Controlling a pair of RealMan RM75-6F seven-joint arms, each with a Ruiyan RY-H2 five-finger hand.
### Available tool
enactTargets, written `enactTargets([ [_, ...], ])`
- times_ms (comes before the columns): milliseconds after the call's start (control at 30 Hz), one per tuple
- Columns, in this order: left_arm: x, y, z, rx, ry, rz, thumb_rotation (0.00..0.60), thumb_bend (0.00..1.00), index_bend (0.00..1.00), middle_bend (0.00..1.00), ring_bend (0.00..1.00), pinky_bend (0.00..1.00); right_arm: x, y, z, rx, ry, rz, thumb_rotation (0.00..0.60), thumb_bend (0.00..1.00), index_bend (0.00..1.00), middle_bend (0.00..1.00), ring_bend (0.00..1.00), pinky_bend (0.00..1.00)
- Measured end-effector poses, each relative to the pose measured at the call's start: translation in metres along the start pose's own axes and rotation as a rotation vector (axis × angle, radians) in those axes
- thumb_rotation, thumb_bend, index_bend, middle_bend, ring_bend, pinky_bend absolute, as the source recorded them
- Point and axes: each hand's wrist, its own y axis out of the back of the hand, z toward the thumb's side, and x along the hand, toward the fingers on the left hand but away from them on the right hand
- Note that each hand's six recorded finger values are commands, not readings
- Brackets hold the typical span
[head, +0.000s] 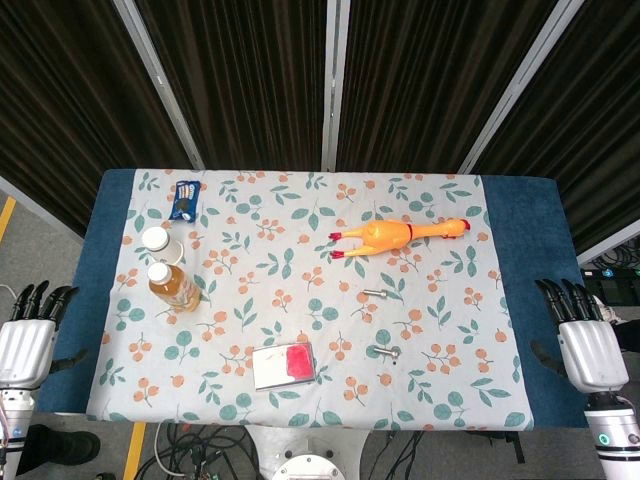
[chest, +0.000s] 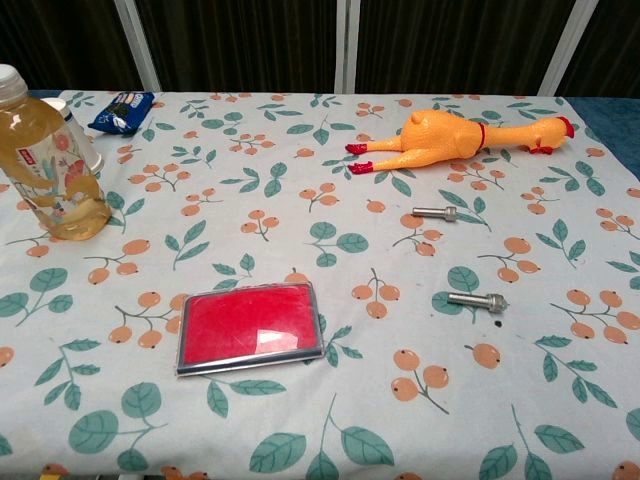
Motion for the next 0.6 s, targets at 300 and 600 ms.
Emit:
enactTargets([
  [300,0.000,0.004,0.003,0.002,-0.013,0.024,0.600,0.00,0.14,0.15,0.00,0.00,0.001,0.000,0.001,-0.008,0.014,0.010,0.600,0.17,0.07,0.11,0.00,0.09],
  [600,0.001,0.004,0.004,0.000,-0.018,0.032,0.600,0.00,0.14,0.15,0.00,0.00,-0.008,-0.002,0.014,-0.028,0.072,0.044,0.600,0.18,0.13,0.15,0.02,0.12],
])
